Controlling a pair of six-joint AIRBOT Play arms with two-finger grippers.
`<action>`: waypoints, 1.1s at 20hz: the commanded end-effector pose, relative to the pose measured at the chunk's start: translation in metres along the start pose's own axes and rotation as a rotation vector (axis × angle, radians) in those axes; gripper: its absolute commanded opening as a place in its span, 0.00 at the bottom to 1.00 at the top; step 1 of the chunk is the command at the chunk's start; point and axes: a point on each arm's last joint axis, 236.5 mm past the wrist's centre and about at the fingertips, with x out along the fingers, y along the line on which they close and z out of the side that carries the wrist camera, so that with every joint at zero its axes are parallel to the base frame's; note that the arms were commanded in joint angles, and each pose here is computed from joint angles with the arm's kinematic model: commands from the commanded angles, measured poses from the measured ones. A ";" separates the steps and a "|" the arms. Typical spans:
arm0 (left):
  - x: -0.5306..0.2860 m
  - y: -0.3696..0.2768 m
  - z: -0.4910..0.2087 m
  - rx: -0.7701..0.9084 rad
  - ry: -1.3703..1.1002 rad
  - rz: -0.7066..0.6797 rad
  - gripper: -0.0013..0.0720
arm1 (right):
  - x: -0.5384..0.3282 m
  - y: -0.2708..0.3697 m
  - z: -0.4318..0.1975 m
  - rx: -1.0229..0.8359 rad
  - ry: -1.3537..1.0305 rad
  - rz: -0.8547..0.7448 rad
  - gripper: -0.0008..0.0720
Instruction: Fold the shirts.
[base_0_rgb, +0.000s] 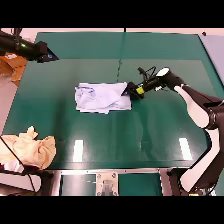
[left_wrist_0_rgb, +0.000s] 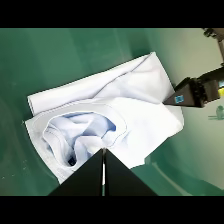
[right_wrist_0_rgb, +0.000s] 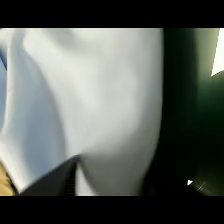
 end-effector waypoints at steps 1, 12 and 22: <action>0.000 0.001 0.000 0.000 0.000 0.002 0.05 | 0.023 0.026 -0.007 -0.043 0.002 0.057 0.18; -0.001 -0.004 -0.011 -0.001 0.048 -0.016 0.05 | -0.274 0.124 0.070 -0.165 -0.510 0.200 0.05; -0.001 -0.006 -0.017 -0.008 0.074 -0.025 0.05 | -0.514 -0.103 0.007 0.456 -0.959 -0.037 0.04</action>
